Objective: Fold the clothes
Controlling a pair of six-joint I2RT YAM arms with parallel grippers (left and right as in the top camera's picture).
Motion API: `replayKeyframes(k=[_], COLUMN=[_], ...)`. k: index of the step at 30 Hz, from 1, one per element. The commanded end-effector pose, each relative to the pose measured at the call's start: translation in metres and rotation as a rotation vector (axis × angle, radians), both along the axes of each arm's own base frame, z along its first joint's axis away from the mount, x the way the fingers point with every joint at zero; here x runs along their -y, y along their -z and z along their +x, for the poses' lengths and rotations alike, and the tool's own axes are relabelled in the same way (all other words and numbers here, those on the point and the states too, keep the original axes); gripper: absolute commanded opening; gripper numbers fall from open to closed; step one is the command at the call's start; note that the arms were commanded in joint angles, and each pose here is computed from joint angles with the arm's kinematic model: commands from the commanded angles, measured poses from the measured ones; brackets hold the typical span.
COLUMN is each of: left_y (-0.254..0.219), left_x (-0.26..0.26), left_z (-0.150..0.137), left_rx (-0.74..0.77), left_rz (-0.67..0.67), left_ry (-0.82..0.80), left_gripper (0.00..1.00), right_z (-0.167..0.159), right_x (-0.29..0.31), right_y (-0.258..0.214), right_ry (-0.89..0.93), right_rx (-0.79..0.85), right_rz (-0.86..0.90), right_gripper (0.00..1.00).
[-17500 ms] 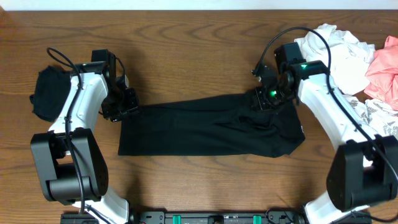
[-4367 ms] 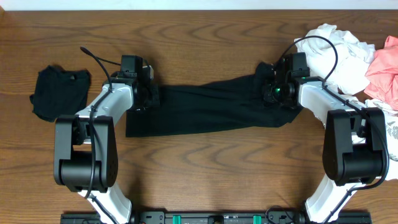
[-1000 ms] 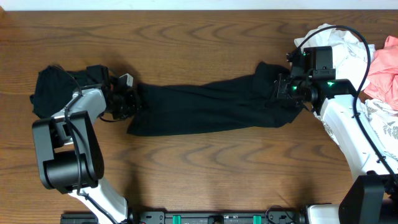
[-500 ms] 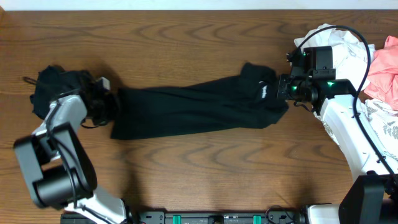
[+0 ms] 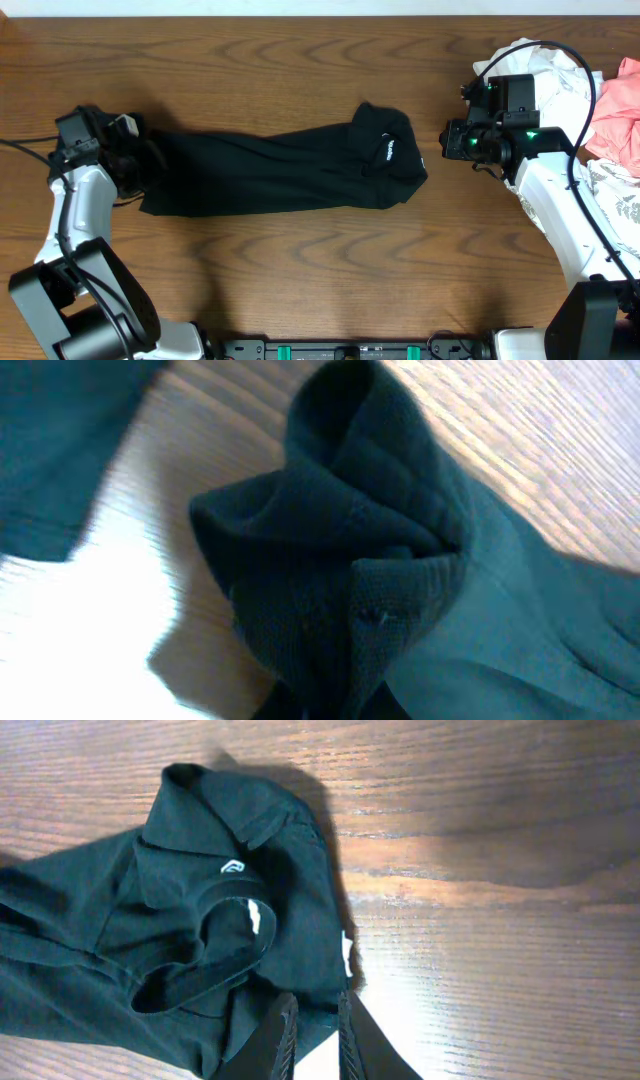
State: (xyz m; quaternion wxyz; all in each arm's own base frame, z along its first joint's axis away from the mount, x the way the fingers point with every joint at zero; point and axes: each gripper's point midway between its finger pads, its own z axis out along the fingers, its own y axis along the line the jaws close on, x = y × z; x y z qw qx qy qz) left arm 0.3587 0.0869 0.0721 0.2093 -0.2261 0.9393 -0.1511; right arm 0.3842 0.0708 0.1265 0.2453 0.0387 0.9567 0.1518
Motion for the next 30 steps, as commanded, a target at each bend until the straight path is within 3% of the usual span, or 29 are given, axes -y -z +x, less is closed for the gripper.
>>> replayKeyframes(k=[1, 7, 13, 19, 30], left_y=[-0.023, -0.022, -0.014, 0.001, 0.019], left_x=[0.022, 0.087, 0.138, 0.181, 0.2], left_z=[0.013, 0.017, 0.015, 0.014, 0.022], left_rx=[0.053, 0.045, 0.015, 0.006, 0.004], left_rz=[0.001, -0.003, 0.127, 0.166, 0.14], left_ry=[0.057, 0.223, 0.345, 0.434, 0.426], left_gripper=[0.06, 0.06, 0.06, 0.08, 0.13], right_z=[0.003, 0.002, 0.001, 0.001, -0.003], right_x=[0.004, 0.004, 0.004, 0.004, 0.004], right_y=[-0.009, -0.007, -0.008, -0.007, -0.005], right_ry=[0.001, 0.001, -0.001, -0.001, -0.001], right_rx=[0.026, 0.017, 0.017, 0.014, -0.005], right_rz=[-0.006, -0.006, -0.004, -0.003, -0.005], right_gripper=[0.14, 0.14, 0.13, 0.13, 0.13])
